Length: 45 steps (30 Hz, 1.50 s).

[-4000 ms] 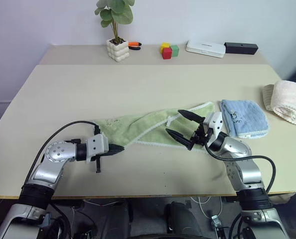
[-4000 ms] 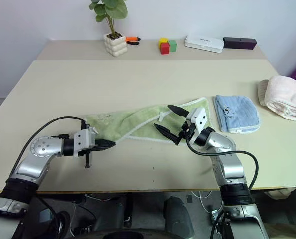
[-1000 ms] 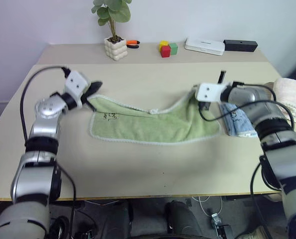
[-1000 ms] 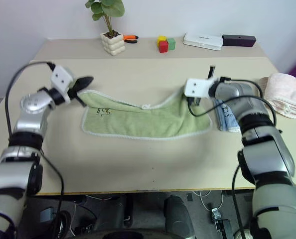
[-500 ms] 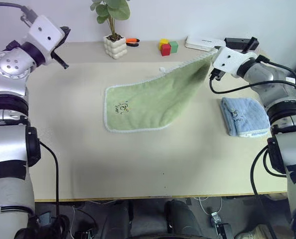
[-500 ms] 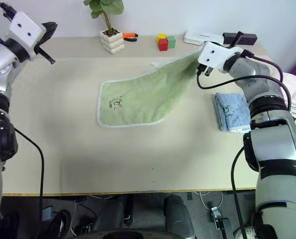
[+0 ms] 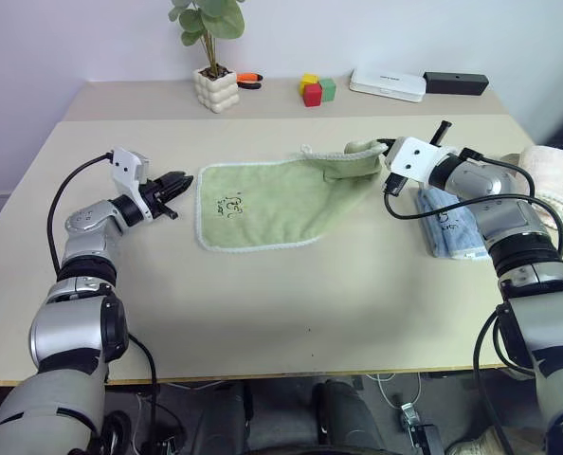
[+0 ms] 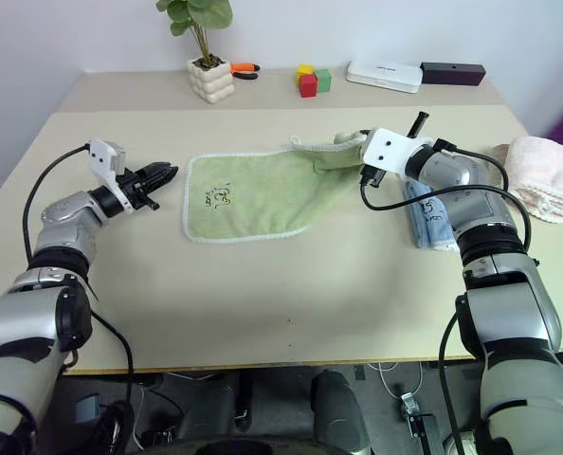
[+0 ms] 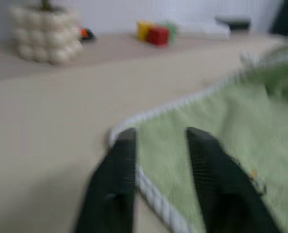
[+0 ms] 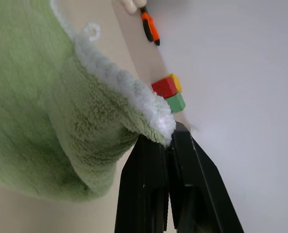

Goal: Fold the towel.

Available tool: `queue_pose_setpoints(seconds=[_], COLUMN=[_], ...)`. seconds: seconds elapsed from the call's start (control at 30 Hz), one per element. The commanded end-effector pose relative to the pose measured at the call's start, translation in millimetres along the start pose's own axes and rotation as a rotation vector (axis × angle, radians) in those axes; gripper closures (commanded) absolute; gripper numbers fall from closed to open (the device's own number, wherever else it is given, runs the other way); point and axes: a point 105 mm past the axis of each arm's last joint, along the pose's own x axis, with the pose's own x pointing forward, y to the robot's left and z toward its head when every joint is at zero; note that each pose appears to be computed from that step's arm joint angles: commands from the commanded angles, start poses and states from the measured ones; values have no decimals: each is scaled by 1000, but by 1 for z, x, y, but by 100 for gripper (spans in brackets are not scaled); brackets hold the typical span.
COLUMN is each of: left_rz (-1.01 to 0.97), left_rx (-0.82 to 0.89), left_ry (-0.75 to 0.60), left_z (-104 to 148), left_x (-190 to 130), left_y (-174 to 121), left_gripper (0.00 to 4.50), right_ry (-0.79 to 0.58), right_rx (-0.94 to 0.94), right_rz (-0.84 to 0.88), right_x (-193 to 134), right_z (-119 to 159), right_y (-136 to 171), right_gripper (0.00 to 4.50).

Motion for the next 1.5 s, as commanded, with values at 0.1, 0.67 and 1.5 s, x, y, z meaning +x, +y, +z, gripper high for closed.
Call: queue_pose_setpoints(seconds=[0.1,0.67,1.5], left_rz=[120,274,286], left_rx=[-129,-391,-169], left_ry=[-84,284,4], left_z=[16,-45,36], left_x=[5,53,51], left_y=[12,-20,11], left_gripper=[23,4,443], right_ry=[-28,-20,50], right_rx=[2,13,60], right_rz=[-40,-39,-77], right_x=[-2,-5,-13], right_z=[9,8,-9], right_y=[-10,-3,-11], right_gripper=[450,450,450])
